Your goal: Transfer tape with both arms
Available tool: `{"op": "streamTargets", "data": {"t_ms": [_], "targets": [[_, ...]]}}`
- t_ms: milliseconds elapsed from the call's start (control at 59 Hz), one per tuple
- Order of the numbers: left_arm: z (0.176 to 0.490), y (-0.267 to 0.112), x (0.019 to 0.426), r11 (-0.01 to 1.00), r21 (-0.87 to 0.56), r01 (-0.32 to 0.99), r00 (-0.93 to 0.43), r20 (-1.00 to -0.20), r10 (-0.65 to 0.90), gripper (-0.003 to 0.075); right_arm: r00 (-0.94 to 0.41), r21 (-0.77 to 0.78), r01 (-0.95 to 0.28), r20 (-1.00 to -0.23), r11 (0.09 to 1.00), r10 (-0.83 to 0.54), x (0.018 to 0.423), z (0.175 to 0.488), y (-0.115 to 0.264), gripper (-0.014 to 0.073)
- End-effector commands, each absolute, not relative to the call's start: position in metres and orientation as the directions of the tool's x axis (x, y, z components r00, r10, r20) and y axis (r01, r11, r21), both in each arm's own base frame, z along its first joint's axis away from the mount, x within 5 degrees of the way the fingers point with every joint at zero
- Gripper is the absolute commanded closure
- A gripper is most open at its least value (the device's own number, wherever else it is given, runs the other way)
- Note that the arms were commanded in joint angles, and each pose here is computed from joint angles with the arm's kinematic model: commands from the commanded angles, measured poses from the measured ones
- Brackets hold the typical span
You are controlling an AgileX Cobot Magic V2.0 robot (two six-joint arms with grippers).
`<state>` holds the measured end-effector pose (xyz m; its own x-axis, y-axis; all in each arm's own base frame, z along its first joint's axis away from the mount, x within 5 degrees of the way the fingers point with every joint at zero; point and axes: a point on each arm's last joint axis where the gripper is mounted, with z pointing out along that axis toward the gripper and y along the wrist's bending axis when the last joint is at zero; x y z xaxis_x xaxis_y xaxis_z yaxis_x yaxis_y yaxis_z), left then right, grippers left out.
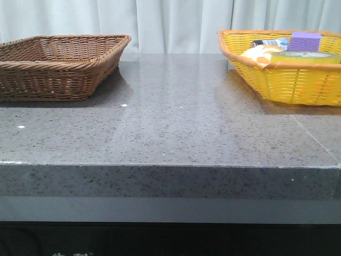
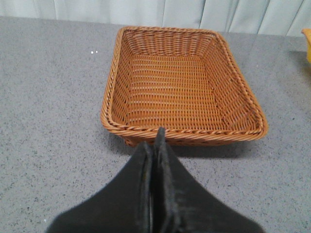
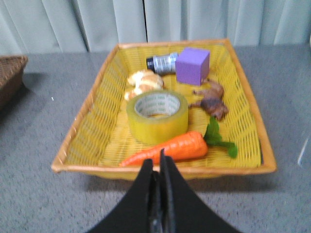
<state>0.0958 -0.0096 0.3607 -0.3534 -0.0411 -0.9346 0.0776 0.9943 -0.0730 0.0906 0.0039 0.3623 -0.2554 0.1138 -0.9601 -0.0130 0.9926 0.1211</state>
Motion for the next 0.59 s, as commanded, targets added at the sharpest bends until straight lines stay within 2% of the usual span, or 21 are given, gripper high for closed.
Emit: {"op": "streamTargets", "data": {"t_ms": [0, 187, 237, 271, 356, 390, 475, 526, 577], "targets": [[0.375, -0.010, 0.102, 0.992, -0.095, 0.081, -0.286, -0.956, -0.069, 0.0740, -0.247, 0.112, -0.004, -0.963, 0.994, 0.107, 0.101, 0.367, 0.003, 0.0663], [0.369, -0.011, 0.115, 0.992, -0.096, 0.076, -0.336, -0.940, -0.066, 0.0739, -0.323, 0.021, -0.004, -0.946, 1.000, 0.019, 0.113, 0.360, 0.000, 0.0648], [0.368, -0.011, 0.118, 0.993, -0.097, 0.075, -0.348, -0.935, -0.065, 0.0735, -0.342, 0.021, -0.004, -0.940, 1.000, 0.018, 0.115, 0.358, 0.000, 0.0602], [0.367, -0.011, 0.120, 0.993, -0.097, 0.074, -0.357, -0.932, -0.064, 0.0714, -0.358, 0.021, -0.004, -0.933, 1.000, 0.018, 0.117, 0.356, 0.000, 0.0533], [0.364, -0.012, 0.125, 0.993, -0.097, 0.072, -0.374, -0.925, -0.064, 0.0604, -0.374, 0.021, -0.004, -0.927, 1.000, 0.018, 0.119, 0.355, 0.000, 0.0344], [0.364, -0.012, 0.126, 0.993, -0.095, 0.071, -0.377, -0.924, -0.062, 0.0533, -0.375, 0.021, -0.004, -0.927, 1.000, 0.018, 0.120, 0.354, 0.000, 0.0239], [0.363, -0.011, 0.130, 0.995, -0.078, 0.066, -0.382, -0.923, -0.047, 0.0313, -0.382, 0.022, -0.004, -0.924, 1.000, 0.019, 0.121, 0.354, 0.000, 0.0074], [0.362, -0.011, 0.132, 0.995, -0.078, 0.066, -0.387, -0.921, -0.046, 0.0229, -0.388, 0.022, -0.004, -0.921, 1.000, 0.018, 0.121, 0.353, 0.000, 0.0021], [0.361, -0.012, 0.134, 0.995, -0.078, 0.069, -0.388, -0.921, -0.045, 0.0162, -0.399, 0.022, -0.004, -0.917, 1.000, 0.019, 0.123, 0.352, 0.000, 0.0006]]}}
